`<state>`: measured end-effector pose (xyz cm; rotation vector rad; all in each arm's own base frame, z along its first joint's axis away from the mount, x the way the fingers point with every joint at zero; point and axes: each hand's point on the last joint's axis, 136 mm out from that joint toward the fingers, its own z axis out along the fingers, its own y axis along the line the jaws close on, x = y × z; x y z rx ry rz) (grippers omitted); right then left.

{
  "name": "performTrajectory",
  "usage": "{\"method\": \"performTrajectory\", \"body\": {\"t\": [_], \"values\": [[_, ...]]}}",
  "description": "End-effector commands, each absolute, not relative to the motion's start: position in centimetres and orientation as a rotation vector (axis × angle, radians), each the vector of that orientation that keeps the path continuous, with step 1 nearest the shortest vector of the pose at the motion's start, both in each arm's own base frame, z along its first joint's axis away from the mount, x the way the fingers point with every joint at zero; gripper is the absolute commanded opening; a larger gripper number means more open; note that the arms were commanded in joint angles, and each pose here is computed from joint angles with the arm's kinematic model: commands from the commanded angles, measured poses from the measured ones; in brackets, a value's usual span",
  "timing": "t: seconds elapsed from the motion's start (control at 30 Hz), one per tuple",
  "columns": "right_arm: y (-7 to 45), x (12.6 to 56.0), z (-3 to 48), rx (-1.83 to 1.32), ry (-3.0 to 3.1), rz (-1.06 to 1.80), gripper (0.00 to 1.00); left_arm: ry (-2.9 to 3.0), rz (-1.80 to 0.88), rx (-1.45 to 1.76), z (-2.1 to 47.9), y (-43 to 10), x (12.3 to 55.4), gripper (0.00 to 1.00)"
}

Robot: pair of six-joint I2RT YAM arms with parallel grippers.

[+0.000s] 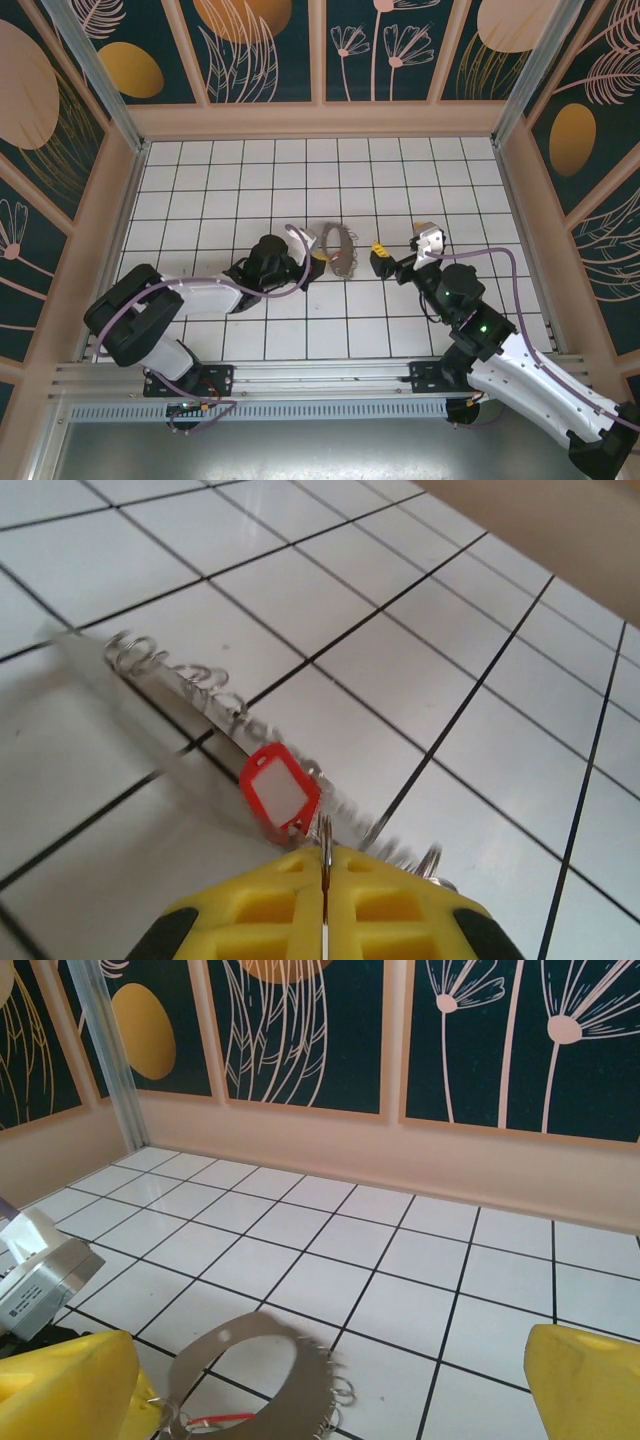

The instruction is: Put the keys on the keyring

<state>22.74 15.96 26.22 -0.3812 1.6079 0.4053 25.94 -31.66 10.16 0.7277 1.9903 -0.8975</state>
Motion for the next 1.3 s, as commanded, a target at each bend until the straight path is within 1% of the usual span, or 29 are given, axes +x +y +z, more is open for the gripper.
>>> {"method": "performTrajectory", "body": {"t": [0.0,0.07,0.23,0.37,0.47,0.5,0.53,0.57,0.6,0.73,0.83,0.9,1.0,1.07,1.2,1.27], "values": [[16.0,22.8,26.7,-0.371,1.589,0.422,0.99,2.051,-0.827,0.654,9.1,-29.7,25.9,0.08],[16.2,22.9,26.5,-0.374,1.594,0.426,0.99,2.084,-0.793,0.644,8.3,-28.9,25.6,0.09],[16.1,23.0,26.6,-0.368,1.597,0.423,0.99,2.155,-0.738,0.603,6.3,-27.4,25.1,0.18],[16.2,23.2,26.4,-0.364,1.593,0.421,0.99,2.21,-0.721,0.567,5.1,-26.2,24.3,0.28],[15.9,23.4,26.3,-0.344,1.583,0.408,0.99,2.175,-0.725,0.531,6.6,-25.3,23.9,0.36],[15.6,23.6,26.3,-0.326,1.578,0.391,0.99,2.152,-0.727,0.52,7.6,-25.1,23.9,0.43],[15.1,23.9,26.3,-0.305,1.573,0.372,0.99,2.125,-0.734,0.509,8.7,-24.9,23.8,0.64],[14.6,24.2,26.2,-0.279,1.565,0.346,0.99,2.094,-0.737,0.488,9.9,-24.6,23.9,0.91],[13.9,24.6,26.1,-0.249,1.557,0.316,0.99,2.063,-0.741,0.471,11.1,-24.4,24.0,0.99],[11.3,26.7,24.9,-0.158,1.549,0.234,0.99,1.976,-0.663,0.348,15.1,-23.0,25.7,0.99],[9.4,28.4,23.5,-0.109,1.564,0.263,0.99,1.878,-0.555,0.296,18.3,-21.8,27.8,0.99],[7.9,29.3,22.9,-0.068,1.558,0.275,0.99,1.819,-0.483,0.258,20.2,-20.2,29.9,0.99],[6.3,30.6,21.7,-0.084,1.583,0.25,0.99,1.762,-0.418,0.12,20.8,-15.1,33.6,0.99],[5.1,31.5,20.8,-0.067,1.624,0.237,0.99,1.74,-0.357,0.014,20.4,-11.5,35.1,0.99],[2.0,32.3,18.5,0.01,1.645,0.2,0.99,1.693,-0.225,-0.09,20.1,-7.2,35.1,0.99],[1.3,32.3,18.2,0.05,1.601,0.21,0.99,1.687,-0.124,-0.114,19.7,-5.5,34.8,0.99]]}}
